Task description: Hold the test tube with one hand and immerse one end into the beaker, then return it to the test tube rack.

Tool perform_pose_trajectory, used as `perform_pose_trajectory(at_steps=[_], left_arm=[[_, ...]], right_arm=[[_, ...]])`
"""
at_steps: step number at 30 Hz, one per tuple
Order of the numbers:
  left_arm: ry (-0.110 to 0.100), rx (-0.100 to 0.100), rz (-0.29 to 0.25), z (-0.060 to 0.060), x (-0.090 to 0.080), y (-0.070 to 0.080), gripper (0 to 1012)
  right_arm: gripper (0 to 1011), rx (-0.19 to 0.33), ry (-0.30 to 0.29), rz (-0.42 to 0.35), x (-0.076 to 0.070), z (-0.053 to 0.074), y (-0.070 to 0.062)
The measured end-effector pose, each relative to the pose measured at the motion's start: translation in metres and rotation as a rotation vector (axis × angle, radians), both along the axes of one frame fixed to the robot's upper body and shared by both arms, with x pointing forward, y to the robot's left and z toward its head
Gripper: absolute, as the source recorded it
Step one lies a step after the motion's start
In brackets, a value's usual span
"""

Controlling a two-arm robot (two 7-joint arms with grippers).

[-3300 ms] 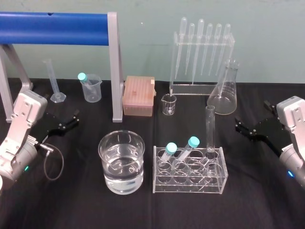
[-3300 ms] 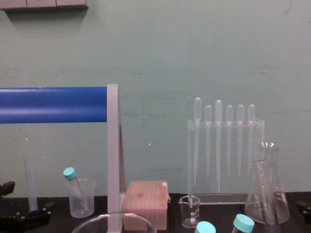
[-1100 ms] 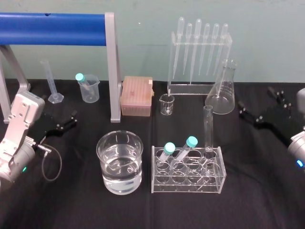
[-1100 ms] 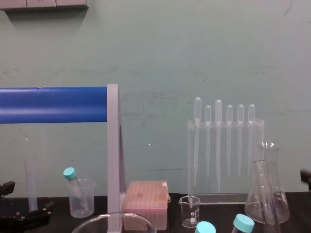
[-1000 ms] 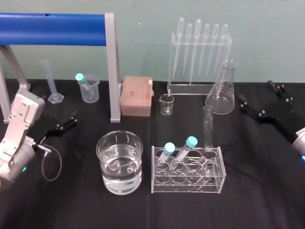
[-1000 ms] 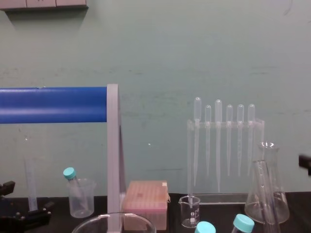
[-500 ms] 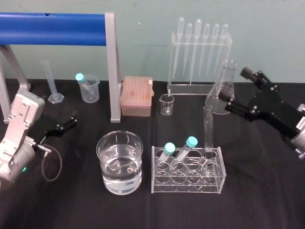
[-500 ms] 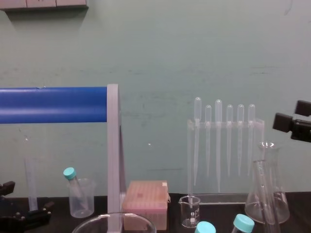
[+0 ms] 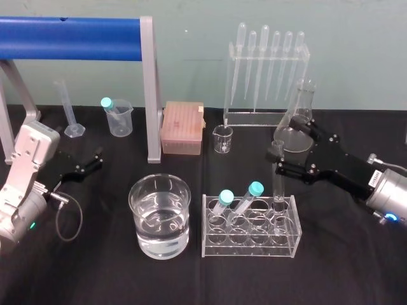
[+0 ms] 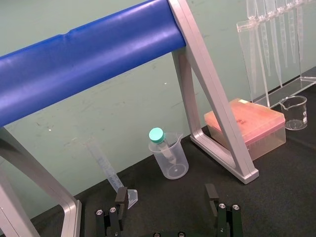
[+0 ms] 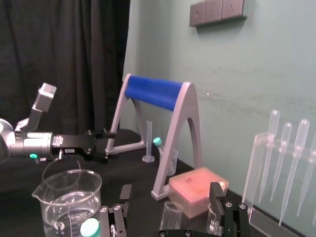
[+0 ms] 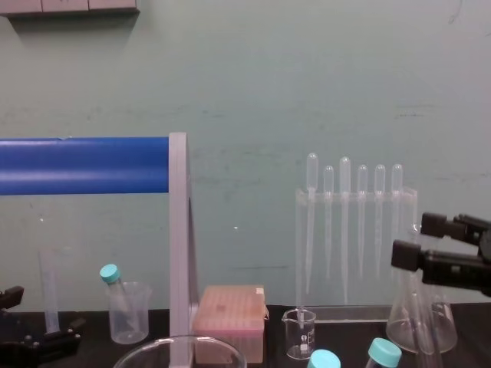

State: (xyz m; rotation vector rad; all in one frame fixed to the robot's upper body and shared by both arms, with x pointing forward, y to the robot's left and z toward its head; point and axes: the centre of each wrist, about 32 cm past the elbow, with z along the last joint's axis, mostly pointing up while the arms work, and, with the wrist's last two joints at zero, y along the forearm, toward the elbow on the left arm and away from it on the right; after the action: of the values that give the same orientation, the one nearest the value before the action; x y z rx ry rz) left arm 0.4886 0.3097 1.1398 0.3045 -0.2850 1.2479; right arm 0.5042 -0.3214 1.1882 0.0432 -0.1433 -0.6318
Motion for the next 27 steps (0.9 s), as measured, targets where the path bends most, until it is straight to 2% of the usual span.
perform_pose_trajectory(at_steps=[12, 27], left_arm=[[0.0, 0.0, 0.0, 0.0, 0.0, 0.0, 1000], [0.0, 0.0, 0.0, 0.0, 0.0, 0.0, 1000]], right_arm=[[1002, -0.019, 0.066, 0.002, 0.008, -0.012, 0.006], [1002, -0.036, 0.108, -0.007, 0.012, -0.018, 0.008]])
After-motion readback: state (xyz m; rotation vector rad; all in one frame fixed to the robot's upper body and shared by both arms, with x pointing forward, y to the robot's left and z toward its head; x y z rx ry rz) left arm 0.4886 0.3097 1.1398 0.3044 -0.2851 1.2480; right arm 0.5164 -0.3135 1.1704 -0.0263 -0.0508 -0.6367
